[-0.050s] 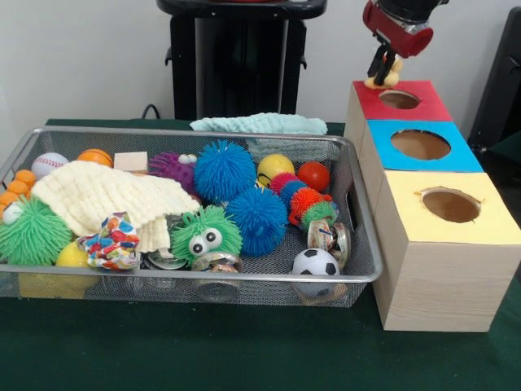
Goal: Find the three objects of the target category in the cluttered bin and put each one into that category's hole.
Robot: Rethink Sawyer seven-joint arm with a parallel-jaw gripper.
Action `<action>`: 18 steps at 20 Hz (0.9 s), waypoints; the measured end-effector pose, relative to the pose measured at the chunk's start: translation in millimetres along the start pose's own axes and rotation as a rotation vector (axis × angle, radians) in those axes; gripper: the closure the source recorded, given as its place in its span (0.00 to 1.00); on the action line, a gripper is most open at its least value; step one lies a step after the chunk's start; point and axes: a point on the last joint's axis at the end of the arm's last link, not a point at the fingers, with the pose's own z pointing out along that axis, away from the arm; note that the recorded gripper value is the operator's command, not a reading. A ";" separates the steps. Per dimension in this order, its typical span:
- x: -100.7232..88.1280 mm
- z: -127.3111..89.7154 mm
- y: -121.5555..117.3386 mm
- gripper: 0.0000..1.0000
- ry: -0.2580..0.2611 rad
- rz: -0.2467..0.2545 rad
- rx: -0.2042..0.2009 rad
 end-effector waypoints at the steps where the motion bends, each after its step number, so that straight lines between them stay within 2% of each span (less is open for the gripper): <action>1: 1.0 1.2 0.9 1.00 -0.001 0.006 -0.011; 4: -0.3 1.1 2.1 1.00 -0.007 0.037 -0.044; 8: -0.4 0.8 2.9 1.00 0.003 0.067 -0.052; 18: -0.7 -0.7 8.4 1.00 0.021 0.105 -0.061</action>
